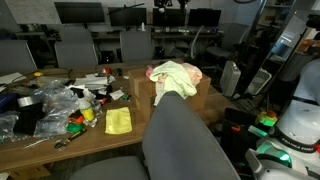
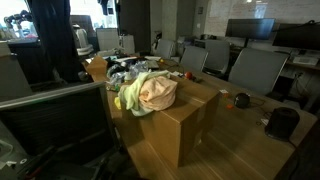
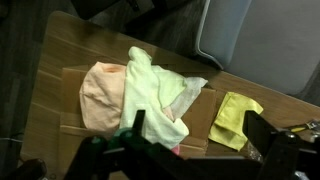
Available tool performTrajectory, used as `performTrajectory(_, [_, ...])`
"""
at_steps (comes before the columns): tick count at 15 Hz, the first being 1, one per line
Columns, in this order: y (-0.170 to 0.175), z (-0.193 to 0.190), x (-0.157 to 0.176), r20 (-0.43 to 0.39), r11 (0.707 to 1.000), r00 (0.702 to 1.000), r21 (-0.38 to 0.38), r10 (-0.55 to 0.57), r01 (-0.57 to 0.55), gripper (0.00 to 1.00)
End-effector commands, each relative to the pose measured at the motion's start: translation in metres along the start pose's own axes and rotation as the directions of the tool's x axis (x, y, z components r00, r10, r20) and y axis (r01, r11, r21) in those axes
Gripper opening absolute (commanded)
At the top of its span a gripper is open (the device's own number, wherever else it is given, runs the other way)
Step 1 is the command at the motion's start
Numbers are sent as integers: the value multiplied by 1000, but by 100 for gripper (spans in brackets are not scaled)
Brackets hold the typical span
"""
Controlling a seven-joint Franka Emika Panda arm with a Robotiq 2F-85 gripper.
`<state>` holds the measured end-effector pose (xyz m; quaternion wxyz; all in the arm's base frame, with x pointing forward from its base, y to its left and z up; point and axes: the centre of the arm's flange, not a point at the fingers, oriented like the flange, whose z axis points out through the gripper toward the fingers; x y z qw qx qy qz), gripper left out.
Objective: Put the clothes on the chair on to the box.
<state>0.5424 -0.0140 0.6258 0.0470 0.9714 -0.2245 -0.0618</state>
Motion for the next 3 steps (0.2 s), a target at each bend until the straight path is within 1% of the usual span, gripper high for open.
performTrajectory(1, [7,48,-67,-91,997,995,64,-37,43,100])
performTrajectory(2, [-7,9,-14,-38,999,999,22,-24,25,100])
performTrajectory(3, [-9,13,-21,-49,999,998,26,-33,34,100])
